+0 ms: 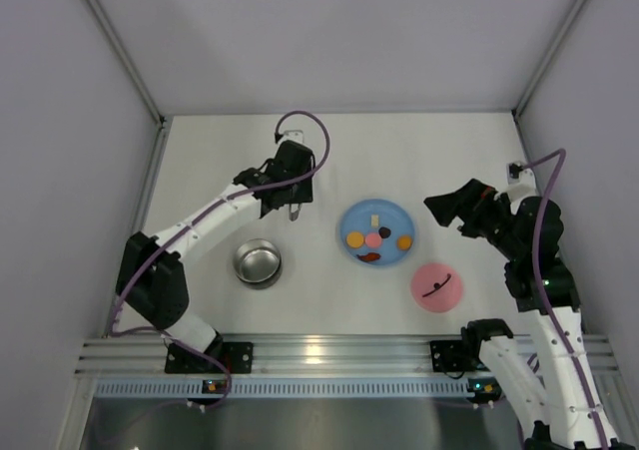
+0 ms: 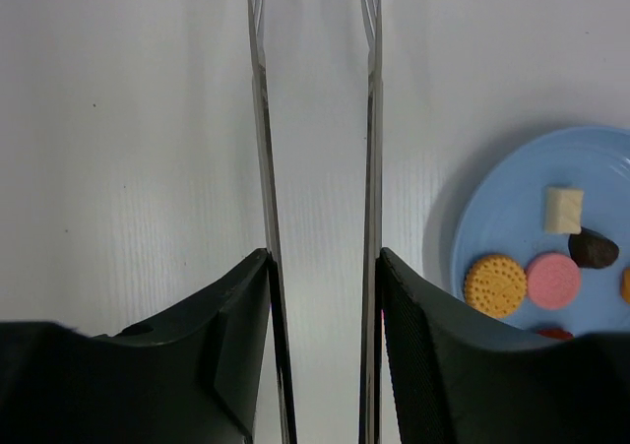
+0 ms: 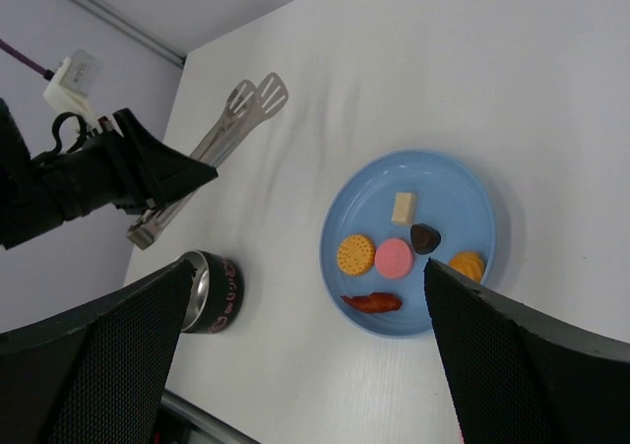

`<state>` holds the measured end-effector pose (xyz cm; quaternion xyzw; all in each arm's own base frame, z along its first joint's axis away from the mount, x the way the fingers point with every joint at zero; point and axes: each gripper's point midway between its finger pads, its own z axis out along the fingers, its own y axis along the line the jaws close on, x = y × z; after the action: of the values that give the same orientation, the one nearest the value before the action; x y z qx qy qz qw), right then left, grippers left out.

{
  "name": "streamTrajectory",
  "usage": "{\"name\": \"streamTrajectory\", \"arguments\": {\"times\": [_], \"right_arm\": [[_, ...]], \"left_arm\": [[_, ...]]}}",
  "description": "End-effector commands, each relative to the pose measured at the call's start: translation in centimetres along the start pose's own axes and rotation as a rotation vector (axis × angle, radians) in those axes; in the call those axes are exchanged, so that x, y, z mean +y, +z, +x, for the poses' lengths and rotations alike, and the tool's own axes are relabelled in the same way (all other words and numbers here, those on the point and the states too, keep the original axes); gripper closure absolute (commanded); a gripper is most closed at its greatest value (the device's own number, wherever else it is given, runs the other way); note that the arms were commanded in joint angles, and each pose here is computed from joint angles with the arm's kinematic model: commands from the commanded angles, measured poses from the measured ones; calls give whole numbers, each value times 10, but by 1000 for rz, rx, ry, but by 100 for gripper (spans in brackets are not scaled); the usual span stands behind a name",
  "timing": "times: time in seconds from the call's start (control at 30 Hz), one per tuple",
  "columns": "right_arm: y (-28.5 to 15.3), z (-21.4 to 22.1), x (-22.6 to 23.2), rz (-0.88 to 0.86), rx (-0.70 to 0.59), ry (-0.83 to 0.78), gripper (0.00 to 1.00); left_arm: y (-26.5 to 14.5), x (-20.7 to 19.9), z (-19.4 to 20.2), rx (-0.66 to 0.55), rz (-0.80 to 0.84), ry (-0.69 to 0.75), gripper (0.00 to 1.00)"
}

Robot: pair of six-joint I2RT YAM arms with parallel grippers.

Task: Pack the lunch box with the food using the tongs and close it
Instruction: Pick up the clamp at the center of the board, then pick up the fake food from the plate.

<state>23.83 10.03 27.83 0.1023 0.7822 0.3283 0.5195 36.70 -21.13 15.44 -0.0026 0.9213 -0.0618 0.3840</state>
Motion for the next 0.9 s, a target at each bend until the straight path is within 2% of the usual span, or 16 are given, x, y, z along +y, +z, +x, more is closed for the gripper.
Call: {"name": "streamTrajectory", "arguments": {"times": [0.0,0.23,0.4,0.63,0.87], "right_arm": [[-5,-14,7,-2,-30,-14,0],[2,-11,2,10,-13,-9,1],[2,-13,2,11,-20,-11,1],[3,-13,1,12,-23,4,1],[5,-6,3,-24,-18,31,0]], "left_arm": [[-45,-10,-14,-74,44,5,48],[-93,-20,1,-74,109,23,46],[-115,-35,27,-33,184,69,46],[-129,-68,59,10,259,120,46],[-121,-103,84,34,280,169,44]]}}
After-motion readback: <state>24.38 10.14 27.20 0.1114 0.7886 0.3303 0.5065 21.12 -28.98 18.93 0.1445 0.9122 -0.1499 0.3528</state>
